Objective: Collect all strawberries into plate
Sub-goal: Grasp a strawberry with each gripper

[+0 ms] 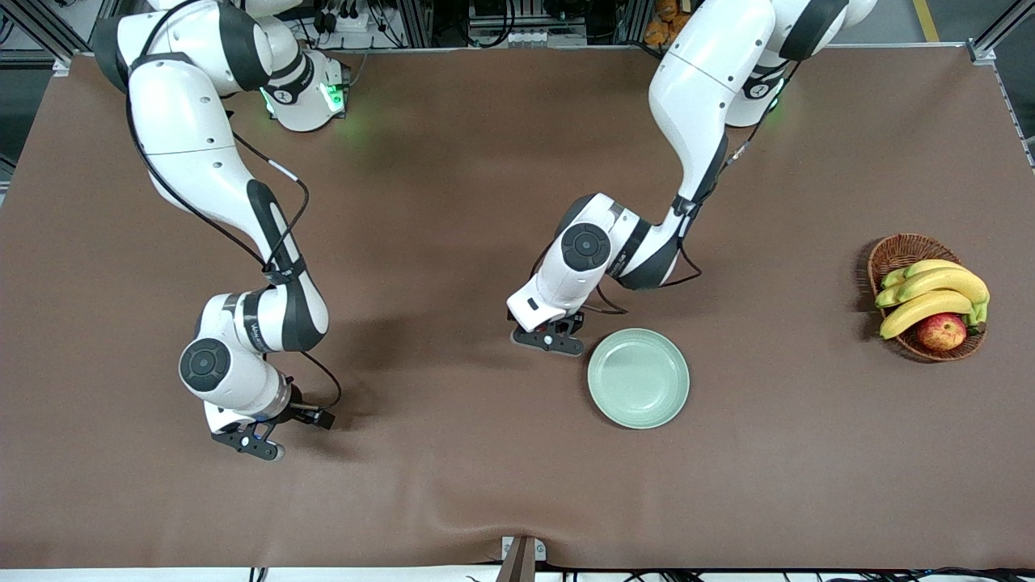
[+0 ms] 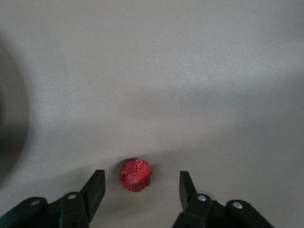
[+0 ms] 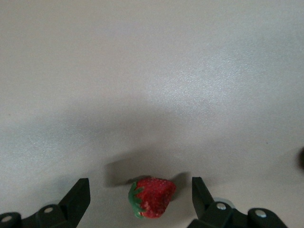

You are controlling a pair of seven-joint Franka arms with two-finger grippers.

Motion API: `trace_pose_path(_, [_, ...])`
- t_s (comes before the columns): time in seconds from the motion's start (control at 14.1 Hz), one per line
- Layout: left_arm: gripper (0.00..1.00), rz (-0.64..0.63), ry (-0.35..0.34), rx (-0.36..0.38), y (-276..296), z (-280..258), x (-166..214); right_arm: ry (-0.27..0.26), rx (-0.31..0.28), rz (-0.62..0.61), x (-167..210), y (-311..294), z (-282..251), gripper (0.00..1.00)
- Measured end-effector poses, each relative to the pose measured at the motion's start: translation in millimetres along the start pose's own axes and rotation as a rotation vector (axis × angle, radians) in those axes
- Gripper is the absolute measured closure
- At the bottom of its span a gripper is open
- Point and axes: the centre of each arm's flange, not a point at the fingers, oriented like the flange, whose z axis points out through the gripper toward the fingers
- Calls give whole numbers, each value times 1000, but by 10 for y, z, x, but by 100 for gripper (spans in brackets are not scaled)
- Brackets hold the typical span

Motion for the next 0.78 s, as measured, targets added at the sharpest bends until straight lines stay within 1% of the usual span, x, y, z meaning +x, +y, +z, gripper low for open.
trace_pose_path(0.07, [29,10,3,9,-6,7,0,-1,1,-1,-6,-8,4,10])
trace_pose_path(0.14, [28,24,6,20,-9,20,-4,-1,2,-2,-9,-14,6,22])
trace_pose_path(0.28, [31,35,5,30,-13,58,-16,-1,2,-2,-8,-14,6,41])
trace_pose_path(0.35, [33,36,4,31,-15,74,-20,-1,2,-2,-8,-14,6,56])
trace_pose_path(0.42, [33,37,4,32,-17,85,-23,1,1,-1,-2,-7,-1,65])
trace_pose_path(0.57, [35,37,2,33,-20,99,-27,1,2,0,0,-6,-4,67])
trace_pose_path(0.78, [36,39,-6,39,-37,173,-49,0,2,-1,-1,-8,-7,67])
